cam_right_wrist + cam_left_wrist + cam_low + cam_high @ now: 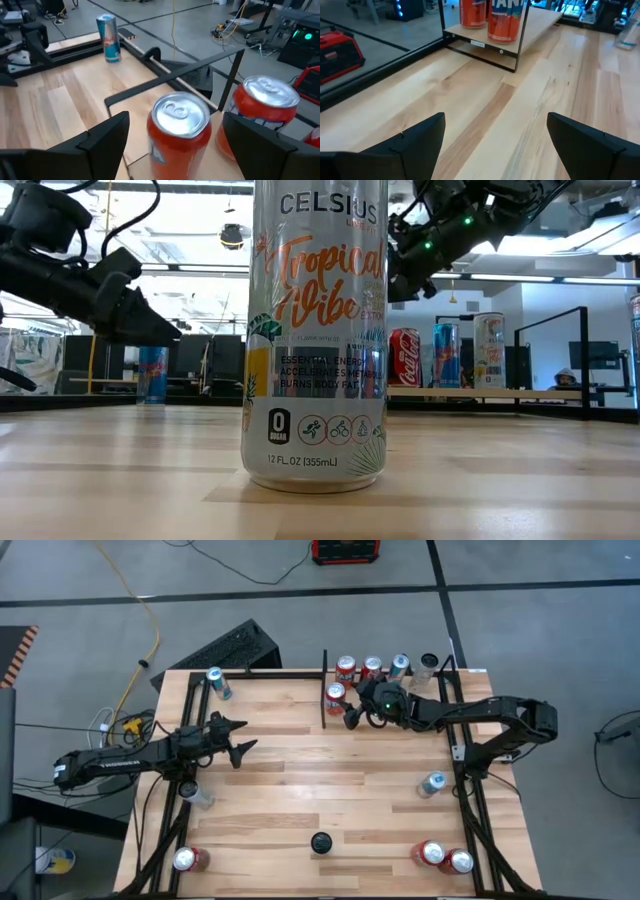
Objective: Place canned beverage on shelf
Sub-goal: Put the top orange soda can on the shelf aligned with the other orange soda can
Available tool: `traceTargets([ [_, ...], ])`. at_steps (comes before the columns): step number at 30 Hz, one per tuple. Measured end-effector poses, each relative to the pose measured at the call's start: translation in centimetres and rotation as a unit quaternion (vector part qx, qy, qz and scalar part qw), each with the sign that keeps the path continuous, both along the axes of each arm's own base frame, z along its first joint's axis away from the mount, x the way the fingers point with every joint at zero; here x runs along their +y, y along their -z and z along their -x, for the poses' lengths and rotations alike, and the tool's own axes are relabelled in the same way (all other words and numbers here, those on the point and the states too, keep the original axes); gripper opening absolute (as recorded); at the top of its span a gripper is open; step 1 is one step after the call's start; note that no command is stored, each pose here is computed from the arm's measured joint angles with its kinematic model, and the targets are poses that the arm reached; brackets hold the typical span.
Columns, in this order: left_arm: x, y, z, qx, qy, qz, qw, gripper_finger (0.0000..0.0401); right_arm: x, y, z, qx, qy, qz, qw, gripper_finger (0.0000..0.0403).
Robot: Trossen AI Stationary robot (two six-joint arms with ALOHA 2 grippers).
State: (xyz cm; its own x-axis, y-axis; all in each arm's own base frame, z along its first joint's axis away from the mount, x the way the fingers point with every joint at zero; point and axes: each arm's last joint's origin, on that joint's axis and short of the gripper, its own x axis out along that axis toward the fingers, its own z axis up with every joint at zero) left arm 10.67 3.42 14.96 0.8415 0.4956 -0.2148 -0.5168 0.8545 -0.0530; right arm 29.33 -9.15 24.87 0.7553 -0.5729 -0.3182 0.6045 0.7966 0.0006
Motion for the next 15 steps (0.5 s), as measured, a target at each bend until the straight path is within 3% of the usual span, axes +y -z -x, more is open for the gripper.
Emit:
traceTargets([
  [11,0.0,0.0,0.0,0.002,0.0,-0.001,1.0,0.0334,-1.0,-0.7,0.2,-0.013,-0.094,0.019,0.995,0.0345],
  [15,0.0,0.0,0.0,0.002,-0.001,-0.001,1.0,0.0334,-2.2,-0.5,0.7,0.002,-0.093,0.022,0.995,0.0345],
])
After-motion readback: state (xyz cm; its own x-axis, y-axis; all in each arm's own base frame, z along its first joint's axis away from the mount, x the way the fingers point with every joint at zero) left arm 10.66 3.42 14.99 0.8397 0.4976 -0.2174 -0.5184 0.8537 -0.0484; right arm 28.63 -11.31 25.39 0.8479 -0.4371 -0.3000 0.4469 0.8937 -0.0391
